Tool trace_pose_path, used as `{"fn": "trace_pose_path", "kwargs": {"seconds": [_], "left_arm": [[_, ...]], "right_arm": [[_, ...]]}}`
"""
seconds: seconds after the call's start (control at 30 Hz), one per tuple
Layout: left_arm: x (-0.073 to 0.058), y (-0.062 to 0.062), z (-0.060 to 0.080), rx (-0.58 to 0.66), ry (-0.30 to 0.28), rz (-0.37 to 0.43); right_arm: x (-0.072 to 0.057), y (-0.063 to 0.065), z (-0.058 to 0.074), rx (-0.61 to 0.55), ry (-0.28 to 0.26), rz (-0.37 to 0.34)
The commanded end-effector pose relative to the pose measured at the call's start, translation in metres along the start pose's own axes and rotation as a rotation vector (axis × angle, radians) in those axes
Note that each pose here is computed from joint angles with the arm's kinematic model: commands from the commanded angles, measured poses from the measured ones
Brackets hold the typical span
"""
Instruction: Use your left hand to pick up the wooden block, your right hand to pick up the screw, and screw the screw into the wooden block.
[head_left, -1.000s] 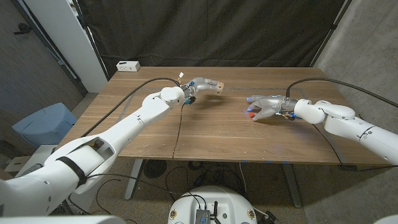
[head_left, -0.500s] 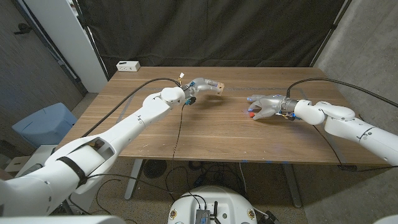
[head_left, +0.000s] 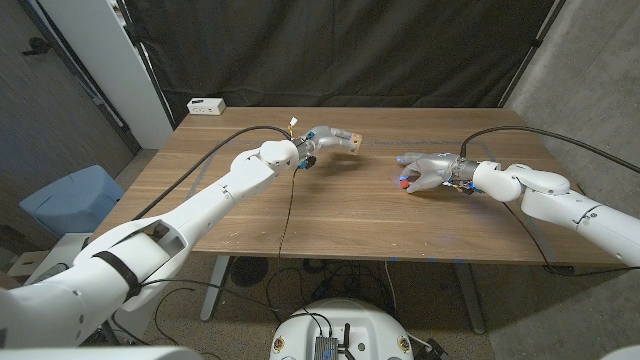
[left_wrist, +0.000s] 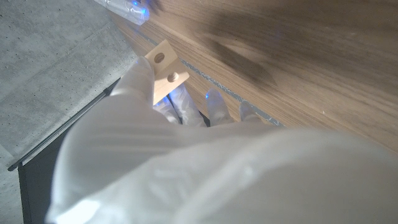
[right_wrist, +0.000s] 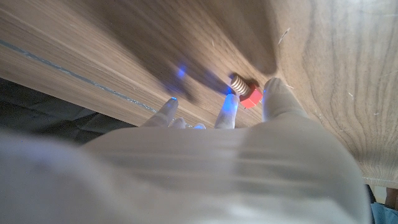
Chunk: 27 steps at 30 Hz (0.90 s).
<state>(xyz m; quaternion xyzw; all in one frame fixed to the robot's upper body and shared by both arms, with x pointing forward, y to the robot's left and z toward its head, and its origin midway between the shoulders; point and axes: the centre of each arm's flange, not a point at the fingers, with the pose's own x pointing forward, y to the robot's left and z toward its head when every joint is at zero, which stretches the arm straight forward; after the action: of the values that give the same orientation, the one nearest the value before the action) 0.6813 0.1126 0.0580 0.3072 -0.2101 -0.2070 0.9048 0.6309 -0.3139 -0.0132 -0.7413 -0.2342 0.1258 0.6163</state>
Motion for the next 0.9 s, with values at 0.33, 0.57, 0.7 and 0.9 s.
{"fn": "trace_pose_path", "kwargs": {"seconds": [0.33,0.57,0.7,0.9], "left_arm": [[0.0008,-0.0016,0.0007,0.000,-0.001,-0.006],[0.0015,-0.0036,0.0004,-0.003,-0.001,-0.011],[0.0021,-0.0037,0.0001,-0.005,-0.001,-0.012],[0.0029,-0.0044,-0.0005,-0.009,0.003,-0.014]], "right_arm": [[0.0055,-0.0033,0.0007,-0.005,-0.009,-0.010],[0.0065,-0.0032,0.0008,-0.003,-0.007,-0.014],[0.0068,-0.0028,0.0010,-0.008,-0.009,-0.016],[0.0064,-0.0034,0.0007,-0.006,-0.004,-0.021]]}}
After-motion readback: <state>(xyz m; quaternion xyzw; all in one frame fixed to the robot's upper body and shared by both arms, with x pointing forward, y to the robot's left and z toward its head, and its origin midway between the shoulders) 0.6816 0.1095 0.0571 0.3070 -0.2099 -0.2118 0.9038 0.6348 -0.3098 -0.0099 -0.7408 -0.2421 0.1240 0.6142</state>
